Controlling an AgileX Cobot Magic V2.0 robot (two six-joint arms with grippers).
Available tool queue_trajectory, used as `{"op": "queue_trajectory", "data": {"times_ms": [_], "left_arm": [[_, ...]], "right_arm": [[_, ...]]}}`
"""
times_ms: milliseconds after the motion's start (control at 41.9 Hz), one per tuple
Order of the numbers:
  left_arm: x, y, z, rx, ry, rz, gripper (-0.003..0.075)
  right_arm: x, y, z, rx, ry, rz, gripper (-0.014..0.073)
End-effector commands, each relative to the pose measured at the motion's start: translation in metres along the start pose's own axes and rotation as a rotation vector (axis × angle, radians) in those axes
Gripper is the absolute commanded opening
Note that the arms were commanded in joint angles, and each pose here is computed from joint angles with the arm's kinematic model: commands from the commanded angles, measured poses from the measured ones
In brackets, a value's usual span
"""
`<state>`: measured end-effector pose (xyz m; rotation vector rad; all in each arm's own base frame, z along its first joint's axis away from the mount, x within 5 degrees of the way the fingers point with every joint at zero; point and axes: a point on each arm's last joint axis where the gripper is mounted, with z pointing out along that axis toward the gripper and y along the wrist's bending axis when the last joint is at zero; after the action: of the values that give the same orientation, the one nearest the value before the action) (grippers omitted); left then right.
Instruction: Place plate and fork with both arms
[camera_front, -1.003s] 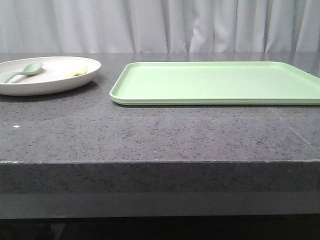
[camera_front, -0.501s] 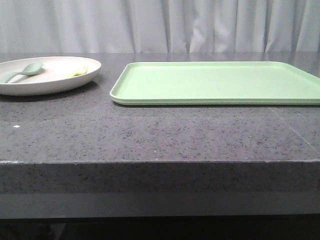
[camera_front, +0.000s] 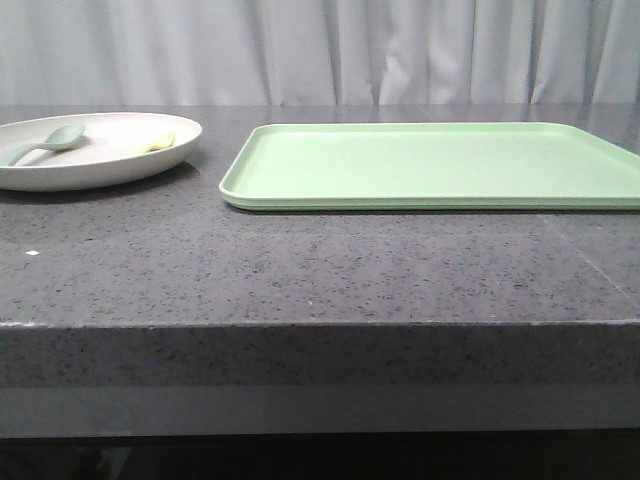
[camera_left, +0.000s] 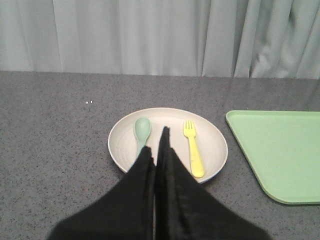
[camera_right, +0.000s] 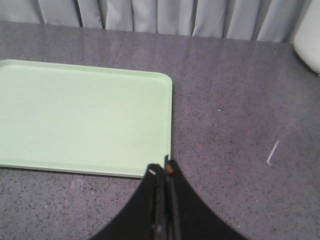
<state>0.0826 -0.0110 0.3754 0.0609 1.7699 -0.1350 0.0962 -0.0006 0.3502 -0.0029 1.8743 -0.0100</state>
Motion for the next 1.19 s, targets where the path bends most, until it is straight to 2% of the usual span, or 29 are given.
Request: {"op": "queue_trajectory", "data": {"times_ms": [0, 239, 430, 501, 549, 597, 693, 716, 788, 1170], "left_arm": [[-0.015, -0.001, 0.007, 0.008, -0.062, -0.018, -0.0018], [-0.013, 0.000, 0.019, 0.005, -0.017, -0.020, -0.0018], [-0.014, 0.001, 0.020, 0.002, -0.028, -0.016, -0.0018], [-0.016, 0.001, 0.020, 0.001, -0.045, -0.017, 0.0013], [-0.016, 0.001, 0.020, -0.003, -0.050, -0.010, 0.0102], [-0.017, 0.002, 0.020, -0.012, -0.052, 0.007, 0.0206], [-0.017, 0.004, 0.020, -0.036, -0.060, 0.054, 0.0489], [-0.018, 0.004, 0.020, -0.037, -0.062, 0.056, 0.0552], [-0.018, 0.004, 0.020, -0.037, -0.065, 0.056, 0.0647], [-0.019, 0.004, 0.019, -0.034, -0.074, 0.050, 0.0596]], "right_arm": [[-0.014, 0.000, 0.003, 0.004, -0.068, -0.014, -0.0068], [-0.014, 0.000, 0.006, 0.004, -0.057, -0.014, -0.0068], [-0.014, 0.000, 0.006, 0.004, -0.057, -0.014, -0.0065], [-0.014, 0.000, 0.006, 0.004, -0.057, -0.013, -0.0008], [-0.014, 0.000, 0.006, 0.004, -0.057, -0.013, 0.0090], [-0.014, 0.000, 0.006, 0.004, -0.058, -0.013, 0.0247], [-0.014, -0.001, 0.006, 0.011, -0.058, -0.025, 0.0501], [-0.014, -0.001, 0.006, 0.011, -0.058, -0.025, 0.0538], [-0.014, -0.001, 0.006, 0.011, -0.058, -0.025, 0.0613], [-0.014, -0.001, 0.006, 0.009, -0.057, -0.023, 0.0624]]}}
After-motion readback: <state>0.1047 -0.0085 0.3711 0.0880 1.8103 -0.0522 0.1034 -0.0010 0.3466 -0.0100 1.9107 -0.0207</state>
